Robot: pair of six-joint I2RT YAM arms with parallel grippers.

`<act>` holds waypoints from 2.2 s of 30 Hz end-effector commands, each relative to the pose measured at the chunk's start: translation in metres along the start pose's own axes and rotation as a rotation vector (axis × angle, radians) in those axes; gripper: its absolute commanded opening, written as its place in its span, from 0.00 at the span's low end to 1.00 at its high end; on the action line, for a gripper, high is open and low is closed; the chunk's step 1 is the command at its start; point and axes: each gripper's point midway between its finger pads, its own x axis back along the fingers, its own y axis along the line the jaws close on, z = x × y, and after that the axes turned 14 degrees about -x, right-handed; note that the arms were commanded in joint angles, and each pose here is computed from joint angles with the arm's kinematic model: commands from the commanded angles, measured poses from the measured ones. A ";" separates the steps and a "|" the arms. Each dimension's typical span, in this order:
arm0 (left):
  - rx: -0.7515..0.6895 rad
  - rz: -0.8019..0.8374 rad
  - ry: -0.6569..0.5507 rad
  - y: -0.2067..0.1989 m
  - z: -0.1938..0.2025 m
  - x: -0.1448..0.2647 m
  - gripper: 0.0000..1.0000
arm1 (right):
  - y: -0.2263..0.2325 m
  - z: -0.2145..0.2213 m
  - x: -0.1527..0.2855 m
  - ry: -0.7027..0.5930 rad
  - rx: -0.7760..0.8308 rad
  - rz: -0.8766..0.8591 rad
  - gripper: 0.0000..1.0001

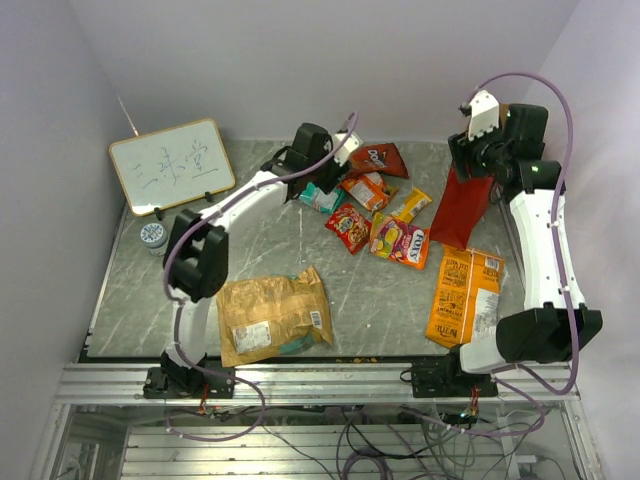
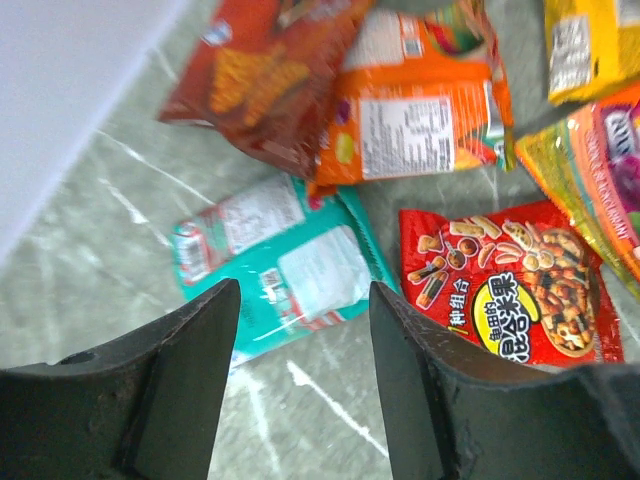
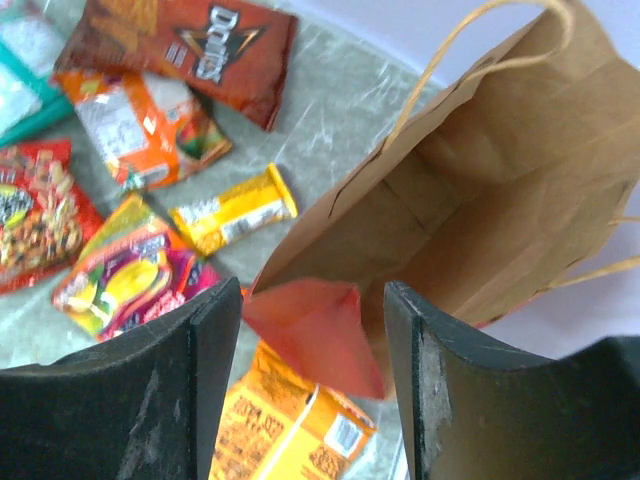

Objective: Place the snacks into the paper bag
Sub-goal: Move the paper bag to the center of the board, then pick up the paper bag from the center of the board, then place the paper bag at the center of the board.

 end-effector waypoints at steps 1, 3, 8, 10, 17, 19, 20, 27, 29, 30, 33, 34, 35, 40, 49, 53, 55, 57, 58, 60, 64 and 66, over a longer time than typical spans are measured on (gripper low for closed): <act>-0.002 -0.075 -0.034 0.019 -0.018 0.028 0.68 | -0.019 -0.015 -0.033 -0.037 -0.164 0.105 0.57; -0.002 -0.084 -0.047 0.022 -0.023 0.037 0.68 | -0.025 -0.013 -0.046 -0.028 -0.206 0.139 0.55; 0.023 -0.084 -0.070 0.020 -0.028 0.046 0.69 | -0.030 0.002 -0.074 0.011 -0.282 0.169 0.54; 0.027 -0.078 -0.075 0.018 -0.028 0.048 0.69 | -0.029 0.011 -0.082 0.033 -0.297 0.167 0.53; 0.022 -0.078 -0.078 0.018 -0.029 0.049 0.69 | -0.025 0.018 -0.082 0.036 -0.319 0.163 0.35; 0.019 -0.084 -0.078 0.019 -0.029 0.050 0.69 | -0.023 0.014 -0.077 0.018 -0.314 0.151 0.26; 0.019 -0.091 -0.077 0.021 -0.029 0.051 0.69 | -0.023 0.011 -0.075 0.007 -0.311 0.145 0.20; 0.050 -0.147 -0.064 0.029 -0.028 0.062 0.69 | -0.031 -0.013 -0.051 -0.054 -0.277 0.184 0.00; 0.062 -0.170 -0.065 0.035 -0.031 0.069 0.69 | -0.033 -0.029 -0.037 -0.091 -0.254 0.193 0.00; 0.071 -0.183 -0.068 0.038 -0.033 0.074 0.69 | -0.032 -0.038 -0.029 -0.107 -0.241 0.188 0.00; 0.130 -0.234 -0.080 0.054 -0.036 0.089 0.69 | -0.021 -0.061 -0.010 -0.143 -0.202 0.142 0.00; 0.164 -0.258 -0.089 0.062 -0.037 0.097 0.70 | -0.015 -0.068 -0.005 -0.154 -0.192 0.122 0.00; 0.203 -0.272 -0.093 0.069 -0.034 0.101 0.70 | -0.008 -0.076 0.000 -0.171 -0.178 0.104 0.00; 0.378 -0.326 -0.088 0.109 -0.012 0.130 0.70 | 0.046 -0.105 0.013 -0.240 -0.126 -0.021 0.00; 0.441 -0.481 0.017 0.161 0.041 0.207 0.79 | 0.208 -0.111 0.009 -0.286 0.017 -0.250 0.00; 0.460 -0.549 0.035 0.167 0.057 0.243 0.86 | 0.271 -0.097 0.010 -0.300 0.055 -0.340 0.00; 0.472 -0.576 0.042 0.164 0.064 0.259 0.86 | 0.297 -0.091 0.008 -0.293 0.063 -0.368 0.00; 0.488 -0.602 0.039 0.161 0.068 0.274 0.87 | 0.320 -0.085 0.003 -0.273 0.065 -0.386 0.00; 0.495 -0.612 0.036 0.159 0.070 0.280 0.87 | 0.332 -0.081 0.000 -0.265 0.065 -0.395 0.00; 0.505 -0.611 0.023 0.152 0.069 0.290 0.88 | 0.353 -0.073 -0.005 -0.250 0.063 -0.411 0.00; 0.547 -0.569 -0.031 0.138 0.064 0.299 0.91 | 0.387 -0.054 -0.019 -0.201 0.046 -0.430 0.00; 0.579 -0.555 -0.049 0.134 0.065 0.300 0.90 | 0.398 -0.046 -0.024 -0.182 0.041 -0.430 0.00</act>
